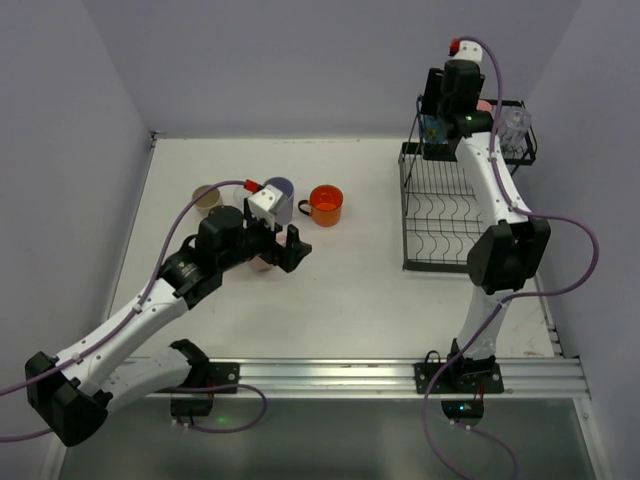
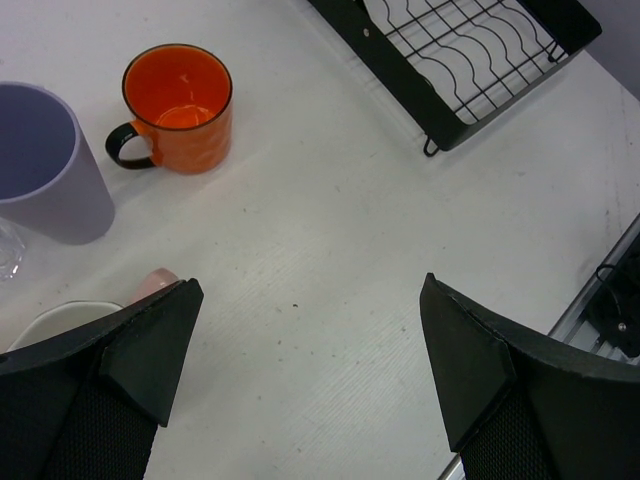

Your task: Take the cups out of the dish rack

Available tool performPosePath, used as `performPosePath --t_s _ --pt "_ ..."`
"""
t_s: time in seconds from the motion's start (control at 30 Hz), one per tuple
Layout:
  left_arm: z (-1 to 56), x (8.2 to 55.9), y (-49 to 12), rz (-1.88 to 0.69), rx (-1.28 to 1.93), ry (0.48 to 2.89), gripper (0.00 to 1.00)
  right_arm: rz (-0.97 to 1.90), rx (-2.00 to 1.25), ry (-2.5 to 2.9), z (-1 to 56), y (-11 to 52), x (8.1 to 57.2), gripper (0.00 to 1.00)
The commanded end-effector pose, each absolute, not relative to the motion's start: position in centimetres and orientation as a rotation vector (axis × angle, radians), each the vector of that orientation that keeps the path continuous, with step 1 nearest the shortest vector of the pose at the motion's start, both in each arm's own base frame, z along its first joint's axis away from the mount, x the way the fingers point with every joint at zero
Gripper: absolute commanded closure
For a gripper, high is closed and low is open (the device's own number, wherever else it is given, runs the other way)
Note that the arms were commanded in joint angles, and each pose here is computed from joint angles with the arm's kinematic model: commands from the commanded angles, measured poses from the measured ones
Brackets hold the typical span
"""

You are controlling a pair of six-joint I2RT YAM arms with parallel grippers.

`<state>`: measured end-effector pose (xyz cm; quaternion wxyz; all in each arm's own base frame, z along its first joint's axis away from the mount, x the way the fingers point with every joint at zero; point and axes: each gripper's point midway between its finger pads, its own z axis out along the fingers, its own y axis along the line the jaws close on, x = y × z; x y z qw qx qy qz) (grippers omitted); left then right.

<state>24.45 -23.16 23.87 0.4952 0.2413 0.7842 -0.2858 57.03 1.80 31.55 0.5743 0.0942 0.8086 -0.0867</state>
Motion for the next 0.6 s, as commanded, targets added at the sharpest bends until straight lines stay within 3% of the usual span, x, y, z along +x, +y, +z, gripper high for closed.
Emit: performPosePath --t_s 0.0,0.33,0.57 --pt "24.6 24.5 -24.0 -0.720 0.618 1.870 0.00 -0.157 0.236 1.650 41.3 1.7 55.6 0.96" --pt "27.6 25.0 -26.0 -0.831 0.587 1.839 0.00 -0.049 0.265 1.609 43.1 2.1 54.6 0.95" --pt "32.7 25.6 -29.7 -1.094 0.486 1.732 0.00 0.161 0.335 1.566 44.0 2.9 53.6 0.95"
